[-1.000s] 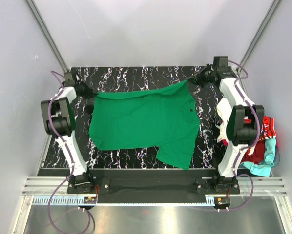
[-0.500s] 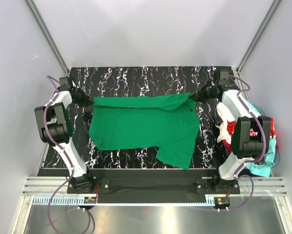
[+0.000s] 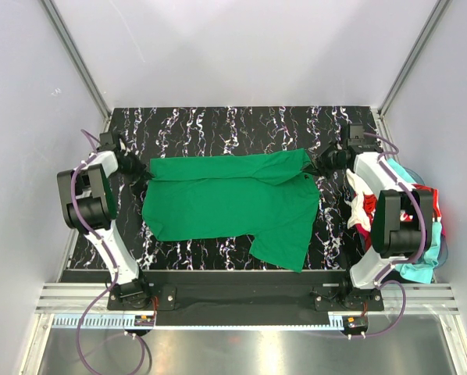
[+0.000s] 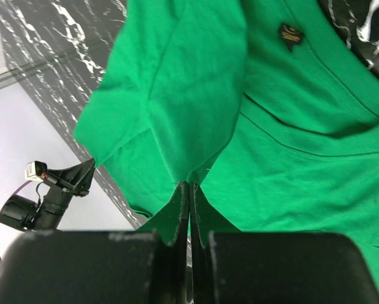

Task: Fold and stack the t-shirts
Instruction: Fold the tshirt

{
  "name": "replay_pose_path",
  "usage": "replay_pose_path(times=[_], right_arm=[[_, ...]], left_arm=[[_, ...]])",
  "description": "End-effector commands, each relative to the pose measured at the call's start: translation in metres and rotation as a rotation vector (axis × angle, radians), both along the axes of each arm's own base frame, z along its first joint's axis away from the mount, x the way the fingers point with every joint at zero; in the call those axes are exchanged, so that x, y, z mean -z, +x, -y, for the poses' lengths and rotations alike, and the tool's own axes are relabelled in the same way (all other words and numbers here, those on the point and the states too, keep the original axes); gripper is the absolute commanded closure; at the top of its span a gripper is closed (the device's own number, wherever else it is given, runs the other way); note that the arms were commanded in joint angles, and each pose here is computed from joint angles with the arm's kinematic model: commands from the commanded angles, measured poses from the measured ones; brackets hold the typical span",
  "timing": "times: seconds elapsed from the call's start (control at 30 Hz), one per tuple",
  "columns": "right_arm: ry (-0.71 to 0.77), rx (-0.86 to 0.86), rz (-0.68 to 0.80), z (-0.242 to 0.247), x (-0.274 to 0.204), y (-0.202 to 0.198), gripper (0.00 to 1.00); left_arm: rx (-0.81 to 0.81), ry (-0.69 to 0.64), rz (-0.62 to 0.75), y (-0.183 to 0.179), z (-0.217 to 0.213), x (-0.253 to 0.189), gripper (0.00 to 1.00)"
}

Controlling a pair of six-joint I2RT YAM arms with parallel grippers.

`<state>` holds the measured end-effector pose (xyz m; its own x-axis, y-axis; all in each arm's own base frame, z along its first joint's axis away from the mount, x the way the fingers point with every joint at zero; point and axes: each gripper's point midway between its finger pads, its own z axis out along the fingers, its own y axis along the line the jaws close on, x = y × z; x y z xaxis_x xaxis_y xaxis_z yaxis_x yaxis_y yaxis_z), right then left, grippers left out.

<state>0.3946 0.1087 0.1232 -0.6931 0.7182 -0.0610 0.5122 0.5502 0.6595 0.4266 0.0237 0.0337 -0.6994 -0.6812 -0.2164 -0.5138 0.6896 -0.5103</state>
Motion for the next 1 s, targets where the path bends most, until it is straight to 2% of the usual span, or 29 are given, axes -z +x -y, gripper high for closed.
replay_pose_path(times=[0.0,0.7,0.97], right_arm=[[-0.026,0.001,0.049,0.006,-0.012,-0.002,1.0],[-0.06,-0.004,0.007,0.011,0.004,-0.008,1.0],[-0.092,-0.021,-0.067,0.014,0.025,-0.02,1.0]], left_arm=[[0.007,0.01,0.029,0.003,-0.002,-0.005,1.0],[-0.011,0.053,-0.021,0.005,-0.012,0.01,1.0],[-0.06,0.087,-0.047,0.003,-0.02,0.011,0.99]])
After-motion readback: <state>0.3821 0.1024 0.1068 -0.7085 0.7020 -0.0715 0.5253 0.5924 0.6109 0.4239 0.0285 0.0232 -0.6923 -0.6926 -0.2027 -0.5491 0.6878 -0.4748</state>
